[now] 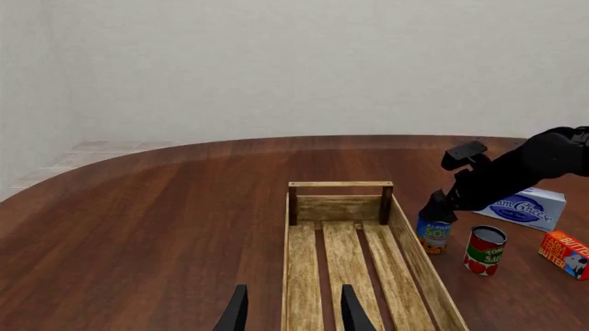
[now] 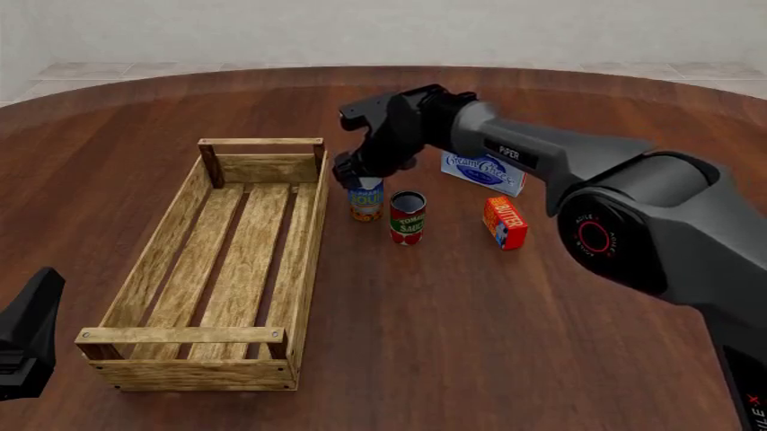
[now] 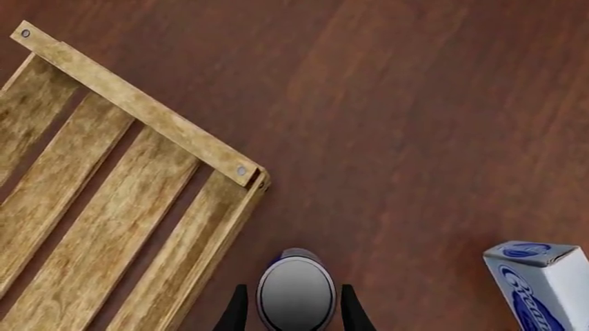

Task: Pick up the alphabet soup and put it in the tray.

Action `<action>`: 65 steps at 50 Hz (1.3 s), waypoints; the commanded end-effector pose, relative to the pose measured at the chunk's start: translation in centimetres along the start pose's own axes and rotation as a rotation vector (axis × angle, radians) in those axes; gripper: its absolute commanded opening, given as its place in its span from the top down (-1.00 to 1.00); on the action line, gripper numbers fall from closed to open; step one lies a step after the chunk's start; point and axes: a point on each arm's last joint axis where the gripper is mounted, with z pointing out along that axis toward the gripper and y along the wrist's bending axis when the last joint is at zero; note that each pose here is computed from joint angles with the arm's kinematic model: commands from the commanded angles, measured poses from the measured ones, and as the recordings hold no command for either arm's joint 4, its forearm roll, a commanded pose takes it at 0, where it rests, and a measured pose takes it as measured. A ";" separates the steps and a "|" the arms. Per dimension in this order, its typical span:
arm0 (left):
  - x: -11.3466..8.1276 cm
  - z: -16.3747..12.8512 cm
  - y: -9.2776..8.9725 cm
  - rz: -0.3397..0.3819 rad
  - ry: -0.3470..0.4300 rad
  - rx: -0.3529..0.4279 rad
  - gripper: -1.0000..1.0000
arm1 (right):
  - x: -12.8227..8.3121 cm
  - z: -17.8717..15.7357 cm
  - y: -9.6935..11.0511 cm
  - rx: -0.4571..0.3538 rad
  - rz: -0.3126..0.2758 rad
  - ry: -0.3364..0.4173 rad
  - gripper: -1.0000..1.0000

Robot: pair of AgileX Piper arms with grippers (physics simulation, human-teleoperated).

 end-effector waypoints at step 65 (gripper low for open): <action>0.0 0.0 0.0 0.000 0.000 0.000 -1.00 | 0.5 1.5 -0.6 0.007 0.039 0.009 -1.00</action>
